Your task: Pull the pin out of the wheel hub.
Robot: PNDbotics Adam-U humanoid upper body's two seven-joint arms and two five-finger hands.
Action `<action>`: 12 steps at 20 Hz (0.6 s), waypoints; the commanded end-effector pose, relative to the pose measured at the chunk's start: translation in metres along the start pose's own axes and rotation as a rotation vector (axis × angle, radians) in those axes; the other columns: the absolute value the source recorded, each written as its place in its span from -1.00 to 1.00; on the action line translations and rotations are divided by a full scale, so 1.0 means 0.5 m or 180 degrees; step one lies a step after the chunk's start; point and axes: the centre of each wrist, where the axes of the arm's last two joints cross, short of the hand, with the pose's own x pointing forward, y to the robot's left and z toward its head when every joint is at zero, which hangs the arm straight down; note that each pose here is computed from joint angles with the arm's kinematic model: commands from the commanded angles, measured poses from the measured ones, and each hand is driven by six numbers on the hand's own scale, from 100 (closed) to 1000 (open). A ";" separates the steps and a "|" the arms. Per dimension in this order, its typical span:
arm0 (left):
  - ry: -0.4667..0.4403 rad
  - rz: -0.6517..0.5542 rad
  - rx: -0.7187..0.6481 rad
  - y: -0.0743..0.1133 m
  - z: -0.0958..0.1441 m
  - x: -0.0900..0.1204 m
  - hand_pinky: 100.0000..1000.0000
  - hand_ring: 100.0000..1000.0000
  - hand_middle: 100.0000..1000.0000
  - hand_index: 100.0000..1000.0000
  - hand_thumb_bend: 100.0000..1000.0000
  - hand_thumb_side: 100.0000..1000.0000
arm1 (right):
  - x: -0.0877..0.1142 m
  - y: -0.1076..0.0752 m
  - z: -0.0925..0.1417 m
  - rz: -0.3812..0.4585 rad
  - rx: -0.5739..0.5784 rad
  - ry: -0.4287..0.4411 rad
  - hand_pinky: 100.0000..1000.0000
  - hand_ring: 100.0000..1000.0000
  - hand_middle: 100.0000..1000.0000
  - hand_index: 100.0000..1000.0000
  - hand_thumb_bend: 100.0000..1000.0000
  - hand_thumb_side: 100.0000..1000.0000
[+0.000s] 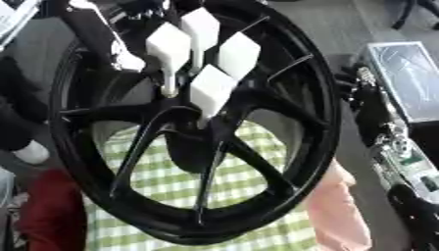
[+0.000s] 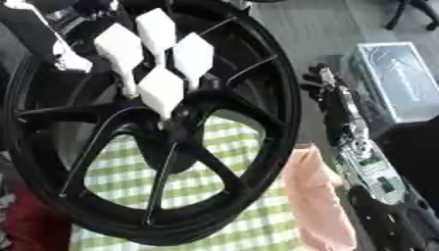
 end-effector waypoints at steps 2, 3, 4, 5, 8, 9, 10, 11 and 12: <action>0.0057 -0.0082 0.0226 0.037 0.064 0.013 -0.22 -0.17 -0.45 -0.47 -1.00 -1.00 | 0.016 -0.011 -0.004 0.0068 0.0010 -0.0085 0.89 0.55 0.44 0.60 -1.00 0.55; 0.0064 -0.0072 0.0267 0.039 0.077 0.012 -0.23 -0.17 -0.46 -0.47 -1.00 -1.00 | 0.016 -0.012 -0.004 0.0071 0.0006 -0.0086 0.89 0.55 0.44 0.60 -1.00 0.55; 0.0073 -0.0057 0.0325 0.041 0.095 0.010 -0.24 -0.17 -0.46 -0.47 -1.00 -1.00 | 0.017 -0.013 -0.004 0.0074 0.0000 -0.0090 0.89 0.55 0.44 0.60 -1.00 0.54; 0.0085 -0.0044 0.0391 0.042 0.117 0.008 -0.25 -0.17 -0.46 -0.47 -1.00 -1.00 | 0.017 -0.015 -0.004 0.0079 -0.0007 -0.0095 0.89 0.55 0.44 0.60 -1.00 0.54; 0.0164 0.0019 0.0789 0.037 0.215 -0.001 -0.26 -0.18 -0.46 -0.48 -1.00 -1.00 | 0.019 -0.023 -0.003 0.0102 -0.0050 -0.0108 0.89 0.55 0.44 0.60 -1.00 0.54; 0.0229 0.0056 0.0990 0.030 0.258 -0.007 -0.27 -0.18 -0.46 -0.48 -1.00 -1.00 | 0.019 -0.027 -0.002 0.0112 -0.0071 -0.0110 0.89 0.55 0.44 0.60 -1.00 0.53; 0.0321 0.0098 0.1181 0.021 0.298 -0.014 -0.27 -0.18 -0.46 -0.48 -1.00 -1.00 | 0.020 -0.030 -0.001 0.0122 -0.0090 -0.0113 0.89 0.55 0.44 0.60 -1.00 0.53; 0.0419 0.0126 0.1340 0.011 0.333 -0.020 -0.27 -0.18 -0.46 -0.48 -1.00 -1.00 | 0.021 -0.033 0.000 0.0129 -0.0104 -0.0118 0.89 0.55 0.44 0.60 -1.00 0.52; 0.0552 0.0161 0.1500 -0.003 0.371 -0.028 -0.27 -0.18 -0.45 -0.48 -1.00 -1.00 | 0.021 -0.035 0.001 0.0135 -0.0122 -0.0124 0.89 0.55 0.44 0.60 -1.00 0.52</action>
